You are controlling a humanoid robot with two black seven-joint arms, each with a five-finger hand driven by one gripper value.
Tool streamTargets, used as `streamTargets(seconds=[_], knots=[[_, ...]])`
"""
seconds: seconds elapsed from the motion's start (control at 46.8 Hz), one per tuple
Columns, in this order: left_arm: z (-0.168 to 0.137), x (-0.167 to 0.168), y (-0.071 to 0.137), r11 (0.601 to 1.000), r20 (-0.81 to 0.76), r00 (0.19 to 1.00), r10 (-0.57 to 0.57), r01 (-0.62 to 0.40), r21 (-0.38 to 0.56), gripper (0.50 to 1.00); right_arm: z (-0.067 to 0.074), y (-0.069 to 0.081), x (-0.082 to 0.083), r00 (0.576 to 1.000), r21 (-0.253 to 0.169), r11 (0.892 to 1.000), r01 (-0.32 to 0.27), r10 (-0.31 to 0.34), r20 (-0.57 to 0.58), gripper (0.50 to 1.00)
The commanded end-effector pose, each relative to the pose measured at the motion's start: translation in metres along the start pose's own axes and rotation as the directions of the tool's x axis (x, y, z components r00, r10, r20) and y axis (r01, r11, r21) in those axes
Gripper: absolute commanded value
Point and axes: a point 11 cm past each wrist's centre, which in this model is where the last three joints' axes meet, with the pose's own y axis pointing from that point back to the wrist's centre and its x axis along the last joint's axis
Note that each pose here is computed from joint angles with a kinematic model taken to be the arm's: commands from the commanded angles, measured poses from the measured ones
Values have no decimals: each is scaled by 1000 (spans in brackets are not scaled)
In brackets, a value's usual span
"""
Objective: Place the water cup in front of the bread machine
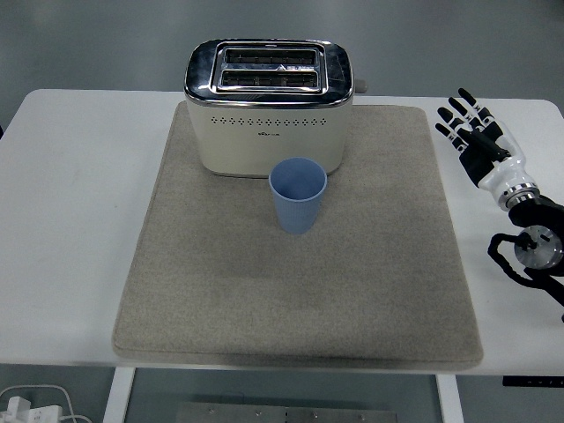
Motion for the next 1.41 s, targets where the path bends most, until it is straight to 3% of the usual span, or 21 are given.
streamTargets(seconds=[0.0,0.15,0.235,0.342,0.534,0.662,0.812,0.94,1.004,1.154,1.389], knots=[[-1,0,0,1000,-1,1000,0,0,1,1000,-7,-6,-7,1000,9,1000,6,-6,5,930],[0,0,0,1000,1,1000,0,0,0,1000,-15,-10,-9,1000,25,1000,9,-9,-3,930],[0,0,0,1000,0,1000,0,0,0,1000,-20,-14,2,999,39,999,-27,27,-17,930],[-1,0,0,1000,-1,1000,0,0,1,1000,-20,-13,12,999,39,998,-46,47,-27,930],[-1,-1,0,1000,1,1000,-3,3,2,1000,-18,-12,13,999,43,998,-44,45,-23,930],[0,-2,0,1000,0,1000,-5,5,0,1000,-13,-13,2,1000,42,999,-6,6,-2,930],[-1,0,0,1000,-1,1000,0,0,1,1000,-1,-21,-25,999,32,999,41,-42,24,930],[-1,0,0,1000,-1,1000,0,0,1,1000,1,-25,-33,998,33,998,50,-51,26,930],[-1,0,0,1000,-1,1000,0,0,1,1000,7,-28,-47,997,28,997,72,-73,39,930],[-1,0,0,1000,-1,1000,0,0,1,1000,8,-33,-43,998,30,998,53,-54,24,930],[-1,0,0,1000,-1,1000,0,0,1,1000,15,-40,-50,998,23,998,54,-54,18,930]])
